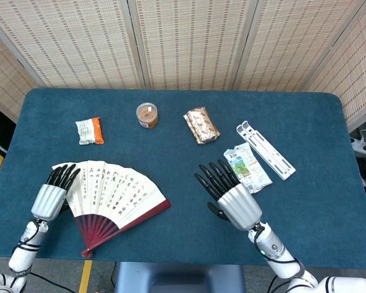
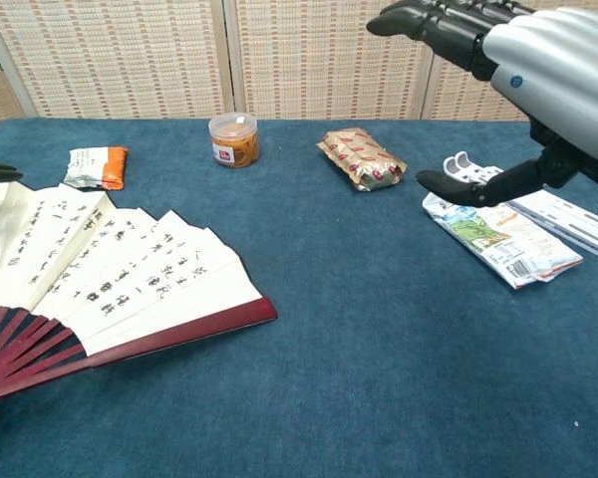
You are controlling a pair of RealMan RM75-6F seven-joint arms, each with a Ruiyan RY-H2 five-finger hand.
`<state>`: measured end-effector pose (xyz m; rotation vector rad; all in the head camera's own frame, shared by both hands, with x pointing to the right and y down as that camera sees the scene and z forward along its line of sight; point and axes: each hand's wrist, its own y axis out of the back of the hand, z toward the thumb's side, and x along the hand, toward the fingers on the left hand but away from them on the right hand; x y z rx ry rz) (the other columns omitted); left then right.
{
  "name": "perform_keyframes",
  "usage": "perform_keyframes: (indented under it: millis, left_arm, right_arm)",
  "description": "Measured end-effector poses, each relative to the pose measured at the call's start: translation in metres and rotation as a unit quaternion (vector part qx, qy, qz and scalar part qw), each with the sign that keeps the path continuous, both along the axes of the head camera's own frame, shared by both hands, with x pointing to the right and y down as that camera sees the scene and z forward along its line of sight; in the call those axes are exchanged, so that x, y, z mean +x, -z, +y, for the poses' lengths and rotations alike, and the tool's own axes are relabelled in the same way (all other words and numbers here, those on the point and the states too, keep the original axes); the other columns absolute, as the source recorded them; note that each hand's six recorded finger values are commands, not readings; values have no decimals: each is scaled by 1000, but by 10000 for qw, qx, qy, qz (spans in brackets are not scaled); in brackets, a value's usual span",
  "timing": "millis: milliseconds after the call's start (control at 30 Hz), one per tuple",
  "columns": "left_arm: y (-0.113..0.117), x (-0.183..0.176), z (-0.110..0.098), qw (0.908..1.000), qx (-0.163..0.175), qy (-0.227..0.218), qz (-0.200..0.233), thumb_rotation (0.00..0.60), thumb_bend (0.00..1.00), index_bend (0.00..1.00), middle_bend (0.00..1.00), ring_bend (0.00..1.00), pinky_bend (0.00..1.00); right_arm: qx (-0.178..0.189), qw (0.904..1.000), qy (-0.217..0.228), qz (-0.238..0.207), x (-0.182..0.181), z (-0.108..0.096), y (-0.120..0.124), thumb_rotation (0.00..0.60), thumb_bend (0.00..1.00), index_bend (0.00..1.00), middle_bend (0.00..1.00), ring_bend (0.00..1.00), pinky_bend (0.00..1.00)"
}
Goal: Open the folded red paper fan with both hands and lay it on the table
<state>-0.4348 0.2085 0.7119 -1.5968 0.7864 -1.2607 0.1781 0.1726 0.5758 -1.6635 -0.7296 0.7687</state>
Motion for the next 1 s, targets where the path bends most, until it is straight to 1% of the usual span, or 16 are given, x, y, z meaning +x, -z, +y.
perform_keyframes:
  millis: [67,167,233,300,433,567,667,733,833,933,1000]
  left_arm:
    - [-8,-9,2,9995,-254,96,-154,600,439,0,0,0,87]
    - [-14,-25,2,9975,-562,242,-347,600,415,0,0,0,79]
    - [-13,-32,1,9966,-647,308,-406,600,399,0,0,0,74]
    - [-11,-38,0,9957,-669,341,-540,600,393,0,0,0,68]
    - [-4,-46,-2,9925,-619,259,-1022,600,390,0,0,0,63]
    - [5,-39,0,9870,-547,76,-1513,600,386,0,0,0,62]
    - [16,-30,2,9848,-485,63,-1666,600,390,0,0,0,63]
    - [23,-22,3,9863,-469,107,-1580,600,407,0,0,0,63]
    - [35,-15,6,9906,-416,200,-1285,600,406,0,0,0,63]
    - [55,-11,7,9969,-275,393,-623,600,405,0,0,0,53]
    - [68,-7,7,9981,-199,576,31,600,404,0,0,0,45]
  right_arm:
    - [-11,9999,-15,140,3,-2,-1,497,252,0,0,0,0]
    - [-81,9991,-56,412,10,-5,-3,473,231,0,0,0,0]
    - [-144,9979,-79,626,15,-6,-4,459,221,0,0,0,0]
    - [-232,9962,-101,839,21,-6,-6,454,212,0,0,0,0]
    - [-411,9922,-159,1166,30,-4,-10,452,191,0,0,0,0]
    - [-518,9895,-262,1326,39,-4,-10,452,189,0,0,0,0]
    - [-529,9884,-385,1368,48,-6,-6,452,188,0,0,0,0]
    - [-526,9874,-537,1396,59,-6,-1,451,188,0,0,0,0]
    - [-509,9835,-847,1517,82,-1,8,451,188,0,0,0,0]
    - [-507,9761,-1285,1675,115,11,18,449,188,0,0,0,0]
    - [-536,9680,-1683,1782,141,25,26,449,188,0,0,0,0]
